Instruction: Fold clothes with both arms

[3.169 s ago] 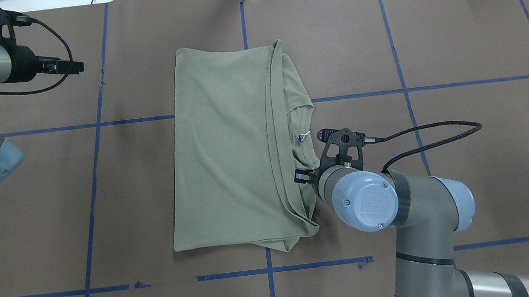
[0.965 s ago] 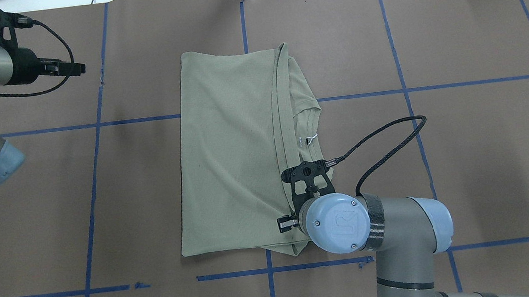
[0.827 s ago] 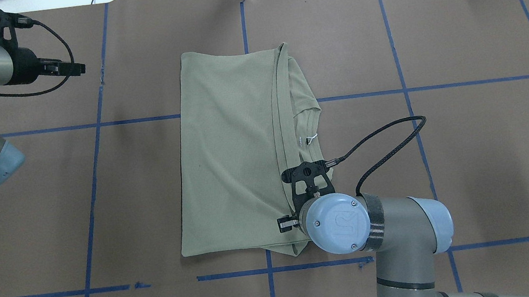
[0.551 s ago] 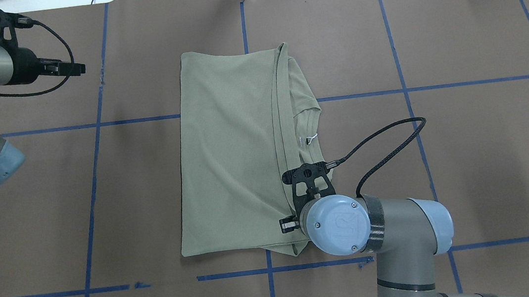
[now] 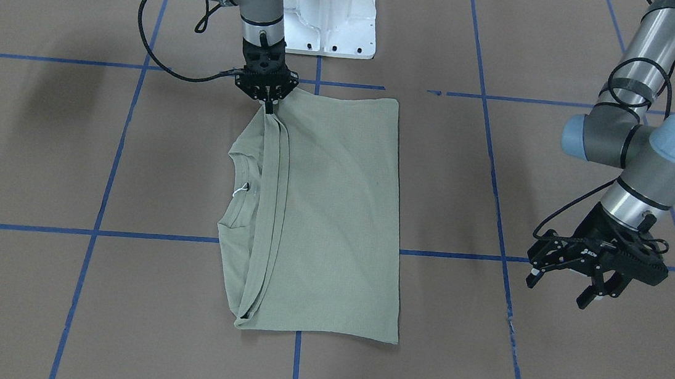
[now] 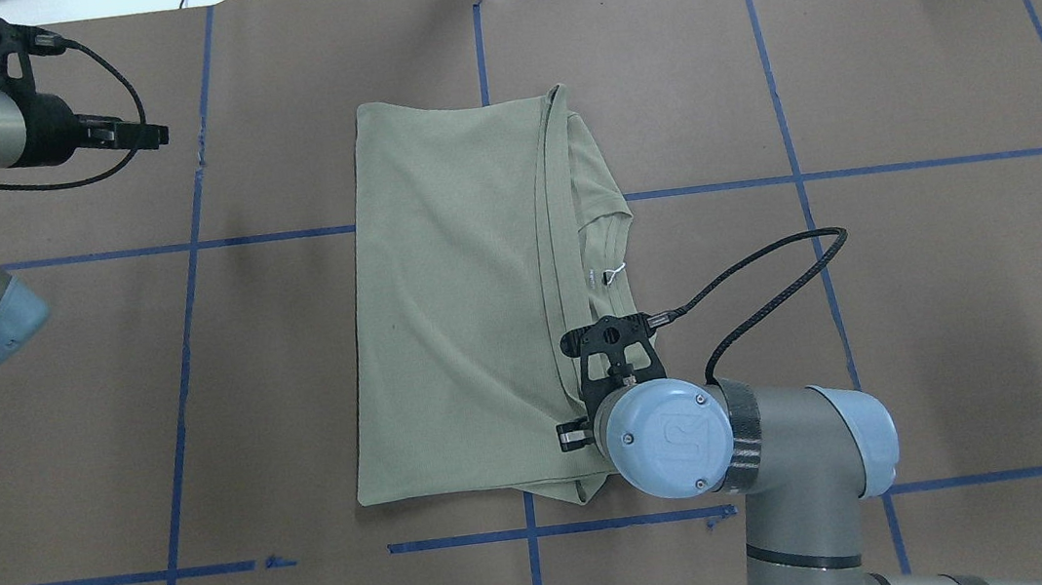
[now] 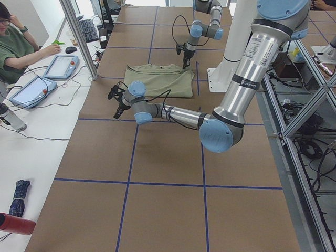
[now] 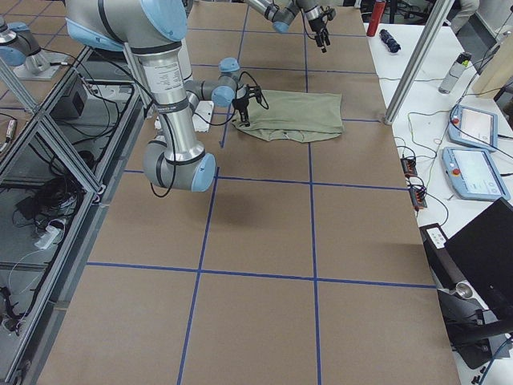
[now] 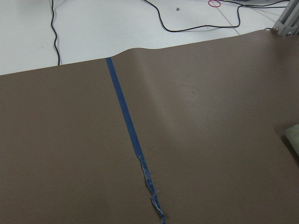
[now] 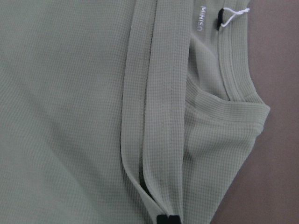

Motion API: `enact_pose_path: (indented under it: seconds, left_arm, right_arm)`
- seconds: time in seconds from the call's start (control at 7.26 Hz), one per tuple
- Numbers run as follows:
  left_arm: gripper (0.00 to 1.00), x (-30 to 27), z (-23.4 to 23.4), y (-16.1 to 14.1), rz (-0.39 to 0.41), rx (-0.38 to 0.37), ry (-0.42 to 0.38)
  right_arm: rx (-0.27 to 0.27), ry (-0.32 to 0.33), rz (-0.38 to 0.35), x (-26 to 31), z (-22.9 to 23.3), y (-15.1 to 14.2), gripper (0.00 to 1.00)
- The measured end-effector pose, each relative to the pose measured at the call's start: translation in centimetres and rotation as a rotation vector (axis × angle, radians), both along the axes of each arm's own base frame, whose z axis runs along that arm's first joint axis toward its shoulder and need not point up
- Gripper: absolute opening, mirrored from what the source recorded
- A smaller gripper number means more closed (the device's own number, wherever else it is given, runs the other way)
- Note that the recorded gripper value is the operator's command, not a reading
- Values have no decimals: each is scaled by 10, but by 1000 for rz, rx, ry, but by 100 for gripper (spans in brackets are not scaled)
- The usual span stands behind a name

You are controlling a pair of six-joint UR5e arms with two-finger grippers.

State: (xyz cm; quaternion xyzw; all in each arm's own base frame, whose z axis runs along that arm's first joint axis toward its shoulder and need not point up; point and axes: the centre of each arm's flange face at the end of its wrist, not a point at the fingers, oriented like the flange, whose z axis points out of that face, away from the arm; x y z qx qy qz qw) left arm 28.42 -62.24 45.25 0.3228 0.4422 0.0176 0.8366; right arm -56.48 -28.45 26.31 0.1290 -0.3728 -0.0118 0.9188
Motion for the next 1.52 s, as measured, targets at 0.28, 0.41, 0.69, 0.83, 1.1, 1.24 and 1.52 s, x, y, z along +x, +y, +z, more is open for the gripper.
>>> enact_pose_path:
  seconds: [0.28,0.41,0.69,0.83,1.1,1.24,1.52]
  left_arm:
    - [100,0,1,0,0,-1,-1]
    - [100,1,1,0,2,-1,-1]
    - [100,2,1,1,3,-1,-1]
    - [100,2,1,1,3,-1,-1]
    - [100,3,-1,1,4,0,0]
    - [100,3,-4,2,4,2,6]
    - [100,5,-14,6,19,-19,46]
  right_arm:
    - [-33,0,45,23,15,-2,0]
    - [-78,2,91,34,30,2,0]
    - [-156,-7,190,36,46,19,100]
    - [-170,-16,219,34,47,26,100]
    - [-169,-46,232,34,36,32,100]
    - [-163,-85,238,39,22,27,100]
    - [-129,-167,271,57,3,-15,100]
